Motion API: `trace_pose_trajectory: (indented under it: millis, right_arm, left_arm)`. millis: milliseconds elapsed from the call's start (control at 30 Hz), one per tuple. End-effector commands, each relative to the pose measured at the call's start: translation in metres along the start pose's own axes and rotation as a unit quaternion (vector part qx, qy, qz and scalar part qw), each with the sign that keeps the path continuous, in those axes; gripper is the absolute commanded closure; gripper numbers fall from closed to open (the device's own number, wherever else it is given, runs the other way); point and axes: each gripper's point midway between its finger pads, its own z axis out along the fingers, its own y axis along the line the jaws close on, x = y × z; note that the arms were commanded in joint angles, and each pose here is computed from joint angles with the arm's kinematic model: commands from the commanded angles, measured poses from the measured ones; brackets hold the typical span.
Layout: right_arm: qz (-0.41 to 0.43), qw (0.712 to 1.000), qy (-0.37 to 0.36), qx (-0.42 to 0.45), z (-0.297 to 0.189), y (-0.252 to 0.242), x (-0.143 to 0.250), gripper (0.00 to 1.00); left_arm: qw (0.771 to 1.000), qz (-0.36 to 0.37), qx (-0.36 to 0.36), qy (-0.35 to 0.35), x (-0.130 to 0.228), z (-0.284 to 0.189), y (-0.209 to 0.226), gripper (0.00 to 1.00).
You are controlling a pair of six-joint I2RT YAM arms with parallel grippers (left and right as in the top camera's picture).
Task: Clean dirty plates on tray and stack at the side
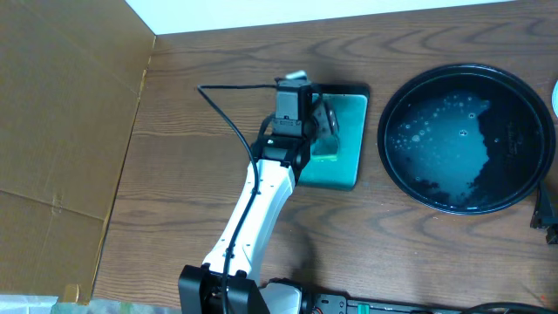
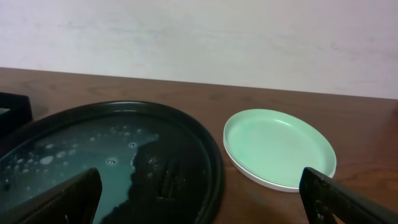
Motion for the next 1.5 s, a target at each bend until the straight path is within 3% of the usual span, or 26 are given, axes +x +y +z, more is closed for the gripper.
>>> trace_pose_trajectory:
  millis: [0, 167, 333, 533, 700, 1100, 1467]
  right_arm:
    - [-0.007, 1.0, 0.0, -0.002, 0.0, 0.0, 0.0, 0.01]
    - [-0.007, 1.0, 0.0, -0.002, 0.0, 0.0, 0.0, 0.01]
    - [-0.007, 1.0, -0.001, -0.002, 0.0, 0.0, 0.0, 0.01]
    - [-0.007, 1.0, 0.0, -0.002, 0.0, 0.0, 0.0, 0.01]
    - [-0.007, 1.0, 0.0, -0.002, 0.0, 0.0, 0.0, 0.01]
    - [-0.007, 1.0, 0.0, -0.002, 0.0, 0.0, 0.0, 0.01]
    - [-0.007, 1.0, 0.0, -0.002, 0.0, 0.0, 0.0, 0.01]
  left_arm:
    - [0.997, 0.077, -0.011, 0.023, 0.014, -0.005, 0.007, 0.18]
    - [0.992, 0.128, -0.004, 0.021, 0.041, -0.021, 0.016, 0.18]
    - [0.992, 0.127, 0.01, -0.011, 0.07, -0.036, 0.023, 0.18]
    - [0.972, 0.165, 0.078, -0.149, 0.077, -0.062, 0.009, 0.18]
    - [0.949, 0.155, 0.095, -0.256, 0.08, -0.087, 0.012, 0.18]
    - [0.944, 0.138, 0.077, -0.29, 0.109, -0.071, 0.03, 0.18]
    - [0.947, 0.058, 0.049, -0.313, 0.116, -0.068, 0.058, 0.18]
